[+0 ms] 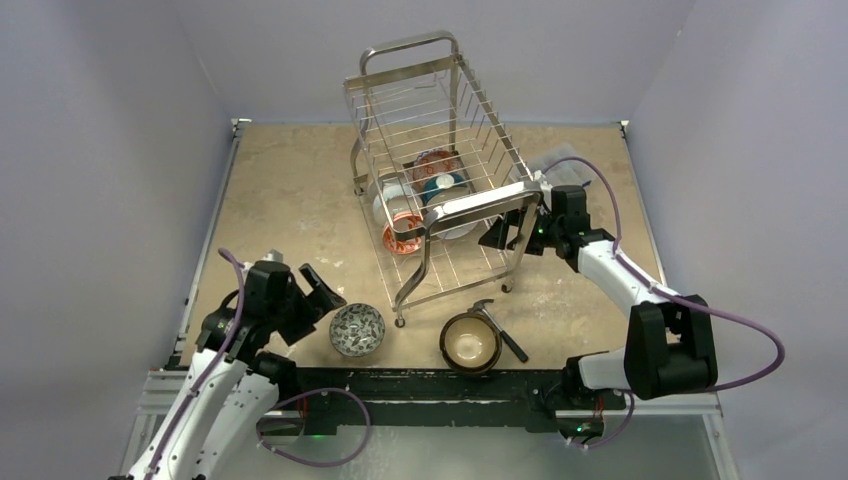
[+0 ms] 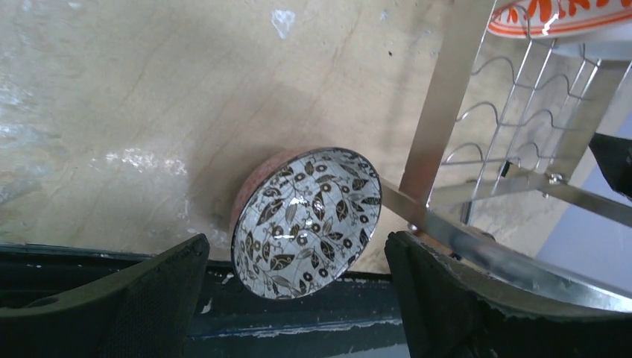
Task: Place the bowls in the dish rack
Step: Pick up the bowl from the center of the board.
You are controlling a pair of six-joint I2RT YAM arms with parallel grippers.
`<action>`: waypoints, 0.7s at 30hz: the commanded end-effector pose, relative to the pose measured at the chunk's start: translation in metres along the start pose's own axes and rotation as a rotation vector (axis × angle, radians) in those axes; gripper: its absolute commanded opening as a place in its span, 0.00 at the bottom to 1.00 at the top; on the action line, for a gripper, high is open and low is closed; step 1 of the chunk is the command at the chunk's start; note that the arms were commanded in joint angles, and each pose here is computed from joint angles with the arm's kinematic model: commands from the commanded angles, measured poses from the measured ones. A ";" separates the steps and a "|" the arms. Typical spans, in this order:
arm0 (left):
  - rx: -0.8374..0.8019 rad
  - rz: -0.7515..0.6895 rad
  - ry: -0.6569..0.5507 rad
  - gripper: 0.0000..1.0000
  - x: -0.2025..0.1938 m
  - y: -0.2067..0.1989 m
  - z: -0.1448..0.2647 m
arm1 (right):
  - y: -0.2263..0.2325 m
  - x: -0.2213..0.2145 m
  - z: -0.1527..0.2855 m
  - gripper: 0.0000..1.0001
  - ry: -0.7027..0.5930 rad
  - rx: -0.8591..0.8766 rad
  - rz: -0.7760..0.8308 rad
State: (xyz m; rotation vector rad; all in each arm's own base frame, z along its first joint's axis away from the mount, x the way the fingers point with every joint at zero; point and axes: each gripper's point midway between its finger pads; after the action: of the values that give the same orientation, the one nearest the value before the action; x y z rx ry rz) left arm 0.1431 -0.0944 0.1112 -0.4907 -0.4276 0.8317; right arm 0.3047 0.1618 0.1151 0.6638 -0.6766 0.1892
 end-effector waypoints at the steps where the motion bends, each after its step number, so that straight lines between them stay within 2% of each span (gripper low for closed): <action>1: -0.023 0.018 0.130 0.86 -0.027 0.007 -0.002 | 0.013 -0.003 0.009 0.96 0.015 0.054 0.018; 4: -0.003 0.007 0.184 0.83 -0.036 0.016 -0.015 | 0.012 -0.009 0.008 0.94 0.031 0.057 0.019; 8: 0.046 -0.006 0.193 0.75 -0.037 0.026 -0.029 | 0.011 -0.012 0.004 0.92 0.044 0.071 0.018; 14: 0.167 -0.054 0.180 0.72 -0.034 0.043 -0.044 | 0.007 -0.009 -0.001 0.93 0.050 0.061 0.024; 21: 0.101 -0.064 0.154 0.48 -0.029 0.028 -0.054 | 0.008 0.003 -0.007 0.93 0.031 0.080 0.036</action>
State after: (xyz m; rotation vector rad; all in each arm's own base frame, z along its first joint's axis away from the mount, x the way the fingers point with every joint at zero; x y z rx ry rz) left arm 0.1184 -0.1061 0.0418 -0.3726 -0.1771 0.7782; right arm 0.3001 0.1638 0.1025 0.6806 -0.6284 0.2149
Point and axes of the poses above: each gripper's point midway between its finger pads, its own z axis back along the fingers, its own y axis along the line the jaws close on, x = y × z, and after that the axes turned 12 degrees about z, right-handed
